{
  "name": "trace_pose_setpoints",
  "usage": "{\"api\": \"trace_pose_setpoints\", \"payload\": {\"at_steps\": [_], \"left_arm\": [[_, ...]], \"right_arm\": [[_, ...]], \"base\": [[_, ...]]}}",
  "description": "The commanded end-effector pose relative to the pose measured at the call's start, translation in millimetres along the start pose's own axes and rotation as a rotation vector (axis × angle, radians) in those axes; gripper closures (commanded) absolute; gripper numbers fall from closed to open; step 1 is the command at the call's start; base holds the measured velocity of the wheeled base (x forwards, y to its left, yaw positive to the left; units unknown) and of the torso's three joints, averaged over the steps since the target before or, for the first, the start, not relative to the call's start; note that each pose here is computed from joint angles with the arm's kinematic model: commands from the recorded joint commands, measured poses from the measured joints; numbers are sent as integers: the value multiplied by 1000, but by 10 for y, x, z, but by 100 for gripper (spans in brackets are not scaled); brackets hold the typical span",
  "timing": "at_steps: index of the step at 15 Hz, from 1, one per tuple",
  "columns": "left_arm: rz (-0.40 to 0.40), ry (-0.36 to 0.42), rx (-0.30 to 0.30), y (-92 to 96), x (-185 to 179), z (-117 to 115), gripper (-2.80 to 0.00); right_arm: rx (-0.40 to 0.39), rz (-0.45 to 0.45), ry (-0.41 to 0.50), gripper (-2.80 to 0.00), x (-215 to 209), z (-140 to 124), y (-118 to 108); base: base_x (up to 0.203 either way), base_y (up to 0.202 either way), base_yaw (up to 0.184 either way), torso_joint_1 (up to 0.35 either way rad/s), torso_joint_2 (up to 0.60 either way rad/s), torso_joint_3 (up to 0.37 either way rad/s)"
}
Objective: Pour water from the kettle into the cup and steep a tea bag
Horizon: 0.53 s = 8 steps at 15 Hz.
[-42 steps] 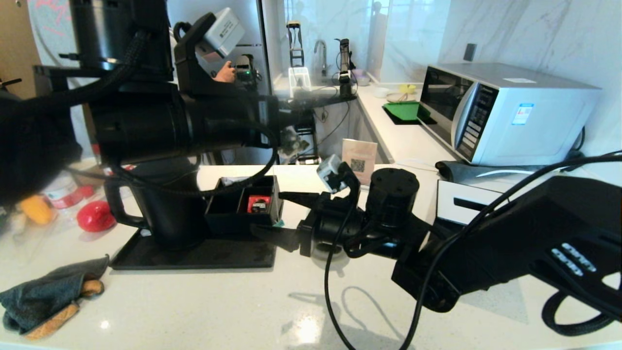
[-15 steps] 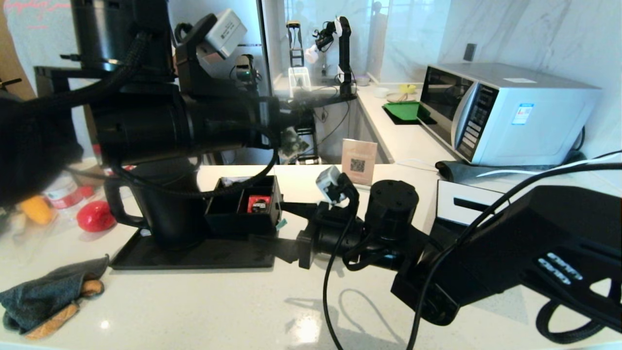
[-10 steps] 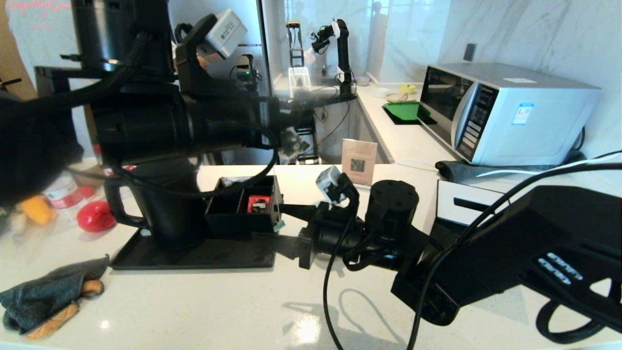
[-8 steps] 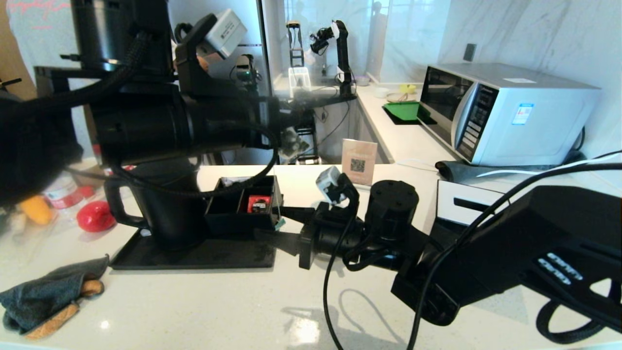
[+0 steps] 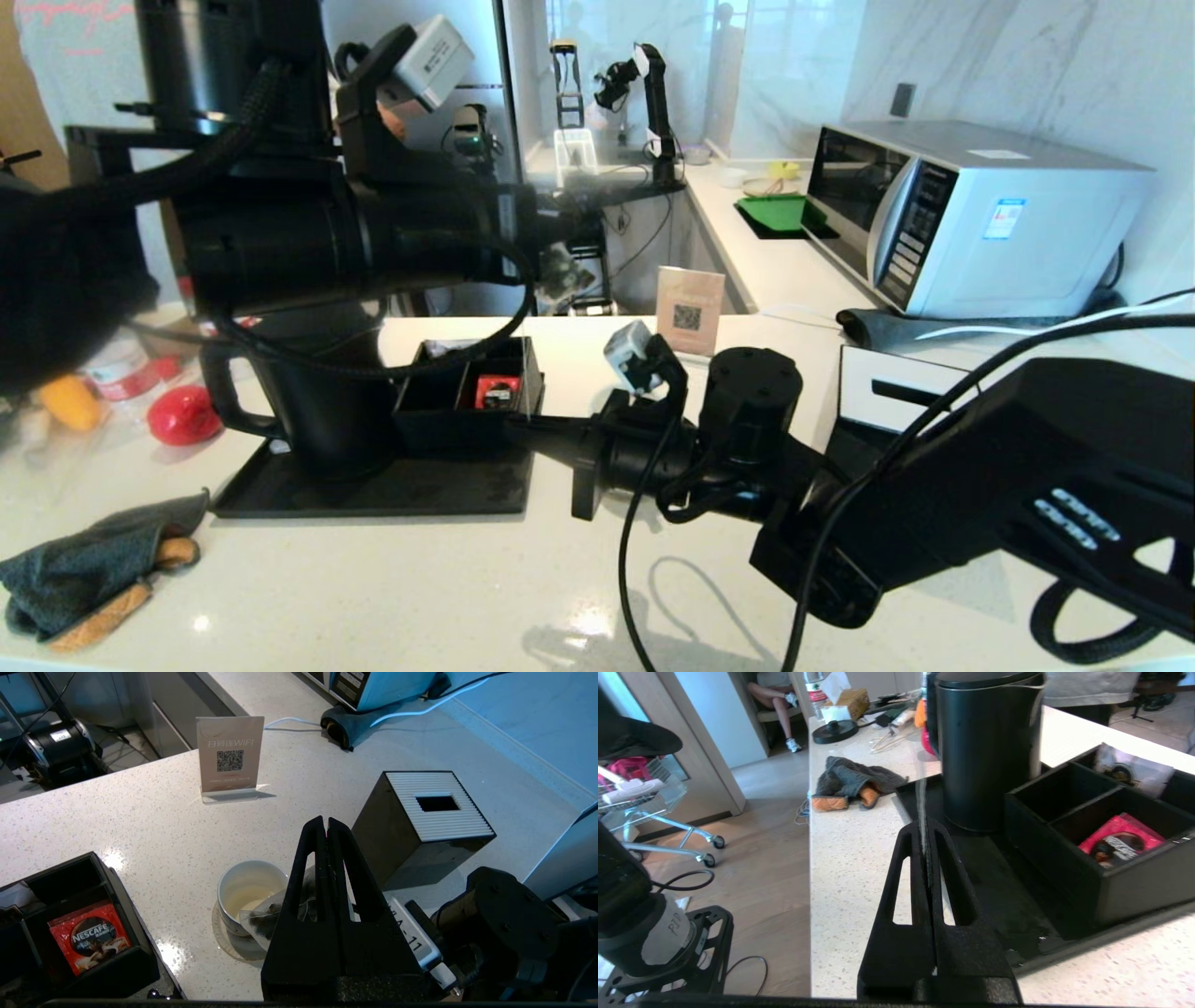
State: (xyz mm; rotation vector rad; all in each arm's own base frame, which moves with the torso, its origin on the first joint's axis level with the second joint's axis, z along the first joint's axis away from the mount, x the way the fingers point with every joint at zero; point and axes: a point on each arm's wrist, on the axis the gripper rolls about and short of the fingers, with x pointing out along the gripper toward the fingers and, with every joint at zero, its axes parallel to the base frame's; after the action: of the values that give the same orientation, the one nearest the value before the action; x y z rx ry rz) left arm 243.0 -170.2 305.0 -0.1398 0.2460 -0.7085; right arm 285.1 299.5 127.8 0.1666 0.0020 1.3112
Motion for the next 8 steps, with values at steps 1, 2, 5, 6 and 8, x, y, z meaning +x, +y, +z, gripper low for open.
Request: {"api": "trace_pose_setpoints", "payload": {"at_steps": [1, 2, 5, 6, 8], "left_arm": [[-3, 0, -1, -5, 0, -3, 0], [-1, 0, -1, -4, 0, -3, 0], [-16, -3, 2, -50, -34, 0, 0], [-22, 2, 3, -83, -32, -19, 0], [-13, 3, 5, -146, -40, -41, 0]], "right_arm": [[-2, 13, -6, 0, 15, 11, 36], [-4, 12, -8, 0, 18, 14, 37], [-9, 8, -16, 0, 27, 39, 25], [-13, 6, -23, 0, 35, 60, 17], [-22, 4, -39, 0, 54, 114, -6]], "base": [[0, 0, 0, 0, 0, 0], [0, 0, 0, 0, 0, 0], [0, 0, 0, 0, 0, 0], [0, 0, 0, 0, 0, 0], [0, 0, 0, 0, 0, 0]]}}
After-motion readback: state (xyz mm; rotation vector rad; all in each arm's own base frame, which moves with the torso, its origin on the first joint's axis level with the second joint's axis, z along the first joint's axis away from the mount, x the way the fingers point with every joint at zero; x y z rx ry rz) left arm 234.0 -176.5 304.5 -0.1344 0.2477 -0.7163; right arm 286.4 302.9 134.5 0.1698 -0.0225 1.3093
